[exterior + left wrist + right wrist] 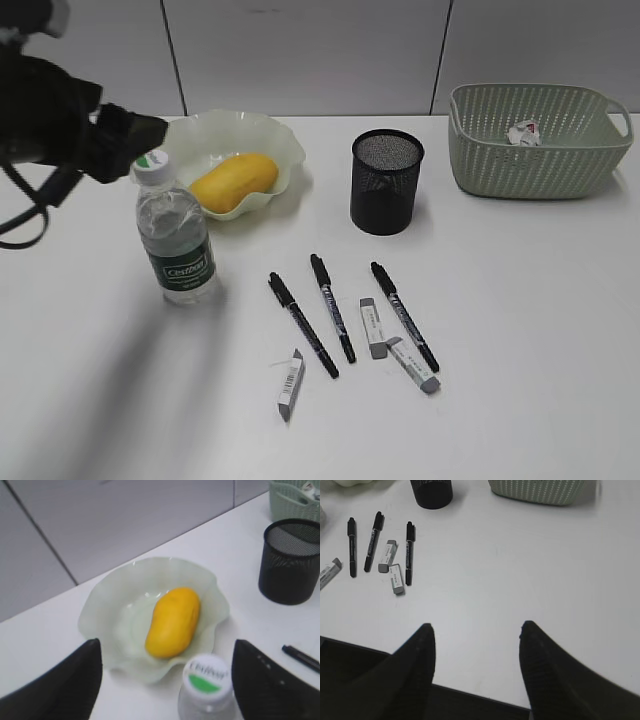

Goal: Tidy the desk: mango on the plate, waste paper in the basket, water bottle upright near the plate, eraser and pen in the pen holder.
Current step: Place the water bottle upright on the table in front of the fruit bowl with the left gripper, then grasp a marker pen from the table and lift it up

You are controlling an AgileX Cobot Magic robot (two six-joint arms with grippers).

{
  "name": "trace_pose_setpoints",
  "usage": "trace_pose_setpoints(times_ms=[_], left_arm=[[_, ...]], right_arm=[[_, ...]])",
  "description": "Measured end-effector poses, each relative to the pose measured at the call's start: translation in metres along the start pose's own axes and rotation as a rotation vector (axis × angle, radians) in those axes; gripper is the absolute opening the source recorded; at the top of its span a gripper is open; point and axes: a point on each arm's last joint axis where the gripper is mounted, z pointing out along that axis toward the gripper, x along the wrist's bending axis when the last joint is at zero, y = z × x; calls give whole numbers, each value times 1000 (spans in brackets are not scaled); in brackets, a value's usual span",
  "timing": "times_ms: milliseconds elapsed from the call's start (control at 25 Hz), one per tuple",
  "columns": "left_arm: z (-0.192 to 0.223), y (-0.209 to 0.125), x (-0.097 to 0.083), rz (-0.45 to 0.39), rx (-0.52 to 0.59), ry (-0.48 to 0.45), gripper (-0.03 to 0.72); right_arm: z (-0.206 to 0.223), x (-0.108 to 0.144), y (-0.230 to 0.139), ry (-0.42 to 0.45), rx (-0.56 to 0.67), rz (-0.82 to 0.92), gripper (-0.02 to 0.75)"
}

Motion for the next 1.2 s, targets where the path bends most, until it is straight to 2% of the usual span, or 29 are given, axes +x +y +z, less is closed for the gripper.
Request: trace_pose_setpoints(times_ms=[80,200,320,440,600,680,840,1200], left_arm=[[-27,5,5,-36,62,51,583],[-72,-2,11,-99,252,119,532],[-123,-8,10,-183,355,147,513],[-183,-13,5,-244,300,153,507],[-237,-45,-5,-287,243,151,507],[-259,-60,-10,-308,161,138,507],[-278,-86,-18,-322,37,128,507],[-282,-95,-19,-321,-9,132,486]], right_arm=[[0,0,0,0,0,0,430],[0,0,0,0,0,0,430],[0,0,0,0,0,0,430],[0,0,0,-1,0,0,430],[0,0,0,-1,0,0,430],[0,0,0,-1,0,0,430],[0,0,0,-1,0,0,428],[1,1,3,3,-4,0,427]])
